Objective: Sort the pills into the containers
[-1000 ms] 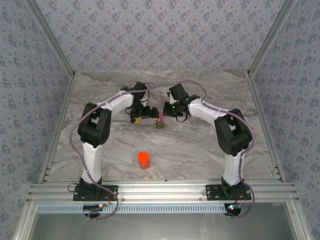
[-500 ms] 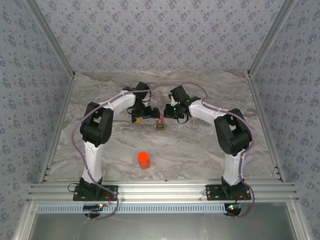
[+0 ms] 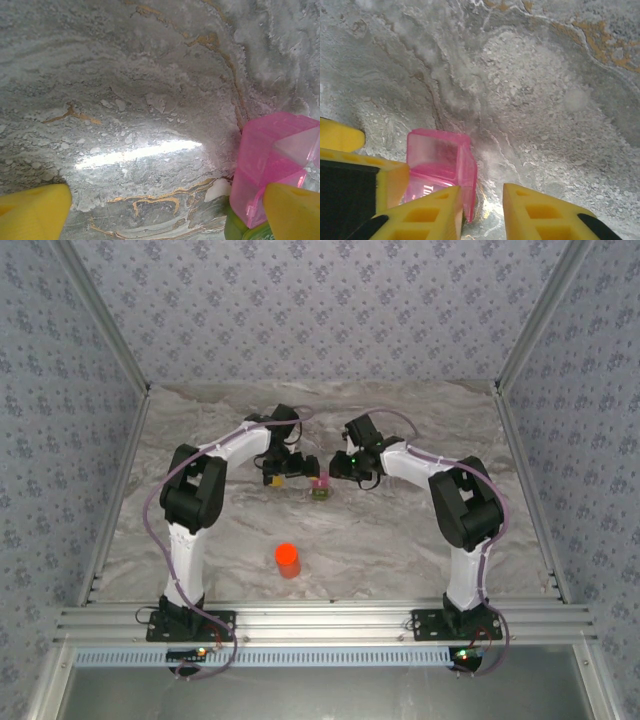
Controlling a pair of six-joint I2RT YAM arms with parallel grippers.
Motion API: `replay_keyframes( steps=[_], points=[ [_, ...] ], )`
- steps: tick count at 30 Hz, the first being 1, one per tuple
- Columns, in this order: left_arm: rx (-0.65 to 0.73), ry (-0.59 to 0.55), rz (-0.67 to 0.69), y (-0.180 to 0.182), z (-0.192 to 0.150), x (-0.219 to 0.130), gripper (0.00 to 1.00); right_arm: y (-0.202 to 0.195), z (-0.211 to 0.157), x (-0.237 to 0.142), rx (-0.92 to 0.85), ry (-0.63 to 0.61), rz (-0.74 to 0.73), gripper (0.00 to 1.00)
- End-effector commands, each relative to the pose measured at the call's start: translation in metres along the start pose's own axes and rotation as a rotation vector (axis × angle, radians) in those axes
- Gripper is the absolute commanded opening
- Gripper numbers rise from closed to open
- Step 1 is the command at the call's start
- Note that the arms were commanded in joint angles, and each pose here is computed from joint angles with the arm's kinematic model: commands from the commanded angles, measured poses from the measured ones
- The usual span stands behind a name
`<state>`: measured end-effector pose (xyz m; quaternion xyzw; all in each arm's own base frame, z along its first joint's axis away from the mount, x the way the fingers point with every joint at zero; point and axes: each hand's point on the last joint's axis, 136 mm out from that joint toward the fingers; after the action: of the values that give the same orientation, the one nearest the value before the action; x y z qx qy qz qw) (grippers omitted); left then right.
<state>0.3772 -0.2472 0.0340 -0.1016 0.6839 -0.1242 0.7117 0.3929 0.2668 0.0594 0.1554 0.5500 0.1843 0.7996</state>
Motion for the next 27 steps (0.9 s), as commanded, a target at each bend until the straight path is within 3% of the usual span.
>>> replay_keyframes(
  steps=[1, 12, 27],
  points=[
    [-0.007, 0.065, 0.045, 0.015, -0.018, 0.018, 1.0, -0.004, 0.0, -0.006, 0.014, -0.008, -0.002, 0.35],
    [-0.025, 0.077, 0.045, 0.022, -0.023, 0.025, 1.0, -0.012, -0.005, -0.013, 0.037, -0.019, -0.009, 0.49],
    [-0.033, 0.082, 0.041, 0.023, -0.023, 0.031, 0.99, -0.016, -0.007, -0.007, 0.052, -0.006, -0.015, 0.48]
  ],
)
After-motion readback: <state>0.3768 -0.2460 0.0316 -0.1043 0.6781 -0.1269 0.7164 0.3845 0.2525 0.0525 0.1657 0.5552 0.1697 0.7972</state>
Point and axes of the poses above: each hand's point on the last joint's axis, 136 mm out from that joint toward the fingers, its own x axis out along the fingers, its own y axis along the line the jaws close on, z = x × y
